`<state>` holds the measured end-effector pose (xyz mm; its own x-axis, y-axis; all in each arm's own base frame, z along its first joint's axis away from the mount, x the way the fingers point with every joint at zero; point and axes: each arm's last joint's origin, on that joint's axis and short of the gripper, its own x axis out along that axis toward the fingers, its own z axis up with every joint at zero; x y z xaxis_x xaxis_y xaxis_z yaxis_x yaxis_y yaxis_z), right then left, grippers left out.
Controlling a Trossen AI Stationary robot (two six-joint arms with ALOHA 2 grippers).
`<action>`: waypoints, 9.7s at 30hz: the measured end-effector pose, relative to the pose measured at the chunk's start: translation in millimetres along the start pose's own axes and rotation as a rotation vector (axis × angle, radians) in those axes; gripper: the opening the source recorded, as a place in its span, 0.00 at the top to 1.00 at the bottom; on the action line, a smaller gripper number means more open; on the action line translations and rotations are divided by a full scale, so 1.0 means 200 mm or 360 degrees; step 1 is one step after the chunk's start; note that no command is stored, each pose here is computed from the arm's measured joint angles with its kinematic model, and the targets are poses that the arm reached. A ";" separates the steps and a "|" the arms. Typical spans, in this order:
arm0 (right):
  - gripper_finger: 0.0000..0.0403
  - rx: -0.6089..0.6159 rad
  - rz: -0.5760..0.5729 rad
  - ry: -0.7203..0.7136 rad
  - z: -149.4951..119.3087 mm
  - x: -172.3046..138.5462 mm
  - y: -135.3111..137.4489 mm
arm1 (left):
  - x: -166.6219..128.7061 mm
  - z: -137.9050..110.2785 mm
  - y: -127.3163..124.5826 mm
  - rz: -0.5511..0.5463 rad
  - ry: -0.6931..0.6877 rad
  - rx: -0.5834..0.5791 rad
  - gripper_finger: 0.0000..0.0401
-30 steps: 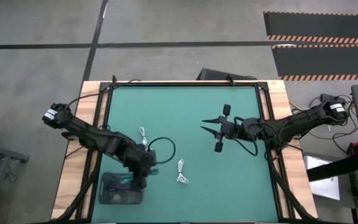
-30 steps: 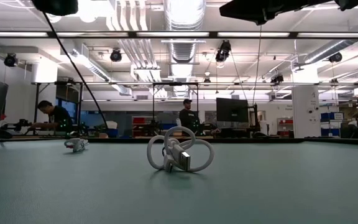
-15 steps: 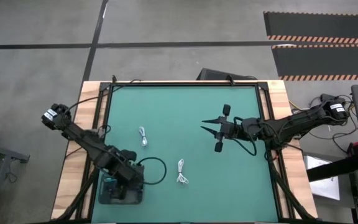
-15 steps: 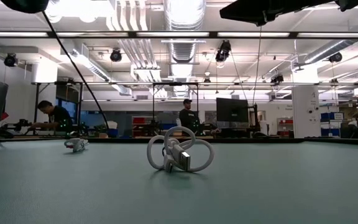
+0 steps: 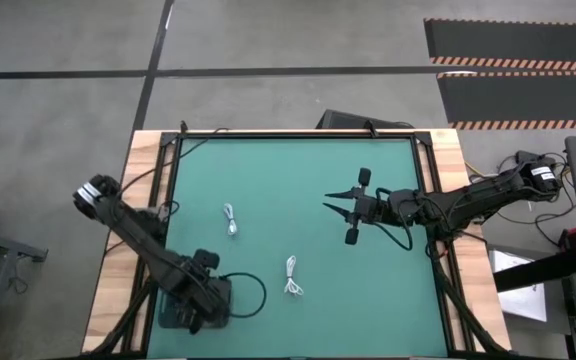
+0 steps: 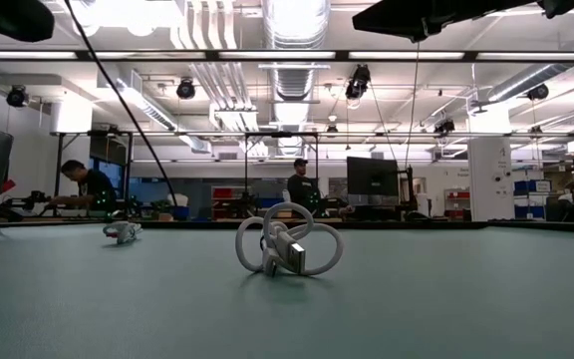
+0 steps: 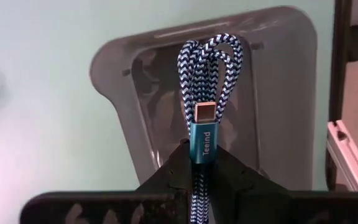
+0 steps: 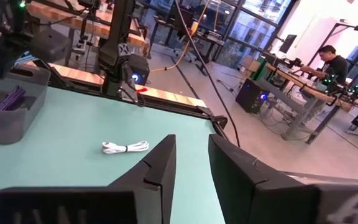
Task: Pick and place USB-C Cables
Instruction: Put the blue black charger cable into the black bin, then put the top white charger cable into the black bin
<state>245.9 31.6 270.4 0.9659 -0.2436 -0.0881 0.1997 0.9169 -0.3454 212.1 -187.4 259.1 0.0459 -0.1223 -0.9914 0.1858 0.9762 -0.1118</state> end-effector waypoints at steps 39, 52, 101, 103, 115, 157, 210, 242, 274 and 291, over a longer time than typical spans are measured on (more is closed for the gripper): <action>0.79 -0.0017 0.0012 0.0037 -0.01 0.00 0.00 | 0.12 -0.01 -0.01 0.0105 -0.0025 -0.0238 0.97; 0.80 -0.0018 0.0013 0.0040 -0.01 0.00 0.00 | 0.19 -0.03 0.01 0.0106 -0.0025 -0.0237 0.97; 0.79 -0.0019 0.0014 0.0043 -0.02 0.00 0.00 | 0.36 -0.07 0.05 0.0080 -0.0060 -0.0258 0.97; 0.79 -0.0019 0.0014 0.0043 -0.02 0.00 0.00 | 0.36 -0.07 0.05 0.0080 -0.0060 -0.0275 0.97; 0.79 -0.0019 0.0014 0.0042 -0.02 0.00 0.00 | 0.36 -0.07 0.05 0.0078 -0.0057 -0.0273 0.97; 0.79 -0.0008 0.0015 0.0044 -0.02 0.00 0.01 | 0.45 -0.11 0.07 0.0053 -0.0044 -0.0272 0.97; 0.79 0.0098 0.0027 0.0094 -0.03 0.00 0.01 | -0.08 0.12 0.49 -0.0058 -0.0606 -0.1047 0.91; 0.79 -0.0074 0.0130 0.0464 -0.10 -0.19 -0.06 | -0.09 0.10 0.95 0.0158 -0.0816 -0.2232 0.91; 0.79 -0.0086 0.0125 0.0413 -0.13 -0.25 -0.08 | 0.21 0.03 1.00 0.0395 -0.0427 -0.2454 0.69; 0.79 -0.0088 0.0124 0.0416 -0.14 -0.25 -0.07 | 0.34 -0.03 1.01 0.0417 -0.0452 -0.2486 0.63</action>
<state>189.4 21.7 254.4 0.9011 -0.2530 -0.3521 0.1103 0.9192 -0.3780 247.6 2.8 168.5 0.1185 0.2155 -0.9693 -0.9818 0.1714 -0.0820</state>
